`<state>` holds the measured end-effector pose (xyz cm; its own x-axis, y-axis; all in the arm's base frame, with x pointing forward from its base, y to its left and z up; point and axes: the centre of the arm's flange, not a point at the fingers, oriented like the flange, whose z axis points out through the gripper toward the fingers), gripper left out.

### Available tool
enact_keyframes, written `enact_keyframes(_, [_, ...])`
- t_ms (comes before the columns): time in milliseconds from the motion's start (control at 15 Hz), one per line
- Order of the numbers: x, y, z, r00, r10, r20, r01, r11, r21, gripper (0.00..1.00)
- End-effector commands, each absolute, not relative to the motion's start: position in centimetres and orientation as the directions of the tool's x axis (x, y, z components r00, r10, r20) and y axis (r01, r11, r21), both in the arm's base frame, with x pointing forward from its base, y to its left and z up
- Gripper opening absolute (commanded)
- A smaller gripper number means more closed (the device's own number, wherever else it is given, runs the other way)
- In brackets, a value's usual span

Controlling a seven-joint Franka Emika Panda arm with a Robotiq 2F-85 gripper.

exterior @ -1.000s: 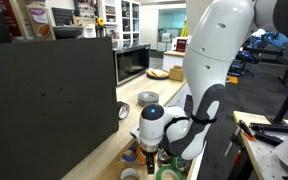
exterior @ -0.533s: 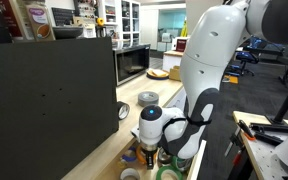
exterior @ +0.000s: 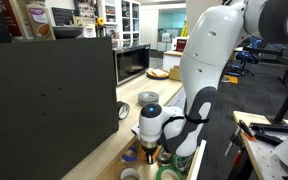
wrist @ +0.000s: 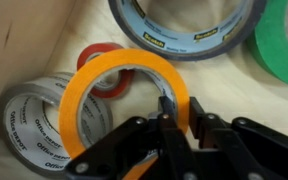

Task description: Take the orange masking tape out of the drawer and put it on the counter

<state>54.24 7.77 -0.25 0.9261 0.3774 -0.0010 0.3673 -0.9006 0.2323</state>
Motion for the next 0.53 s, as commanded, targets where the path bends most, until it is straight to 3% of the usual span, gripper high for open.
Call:
enact_keyframes(0, [54.4,6.7,0.6,0.929,0.37,0.016,0.358,-0.91,0.209,0.08])
enact_keyframes(467, [52.4,5.7,6.2,0.932,0.362,0.011,0.353,-0.914,0.202,0.05])
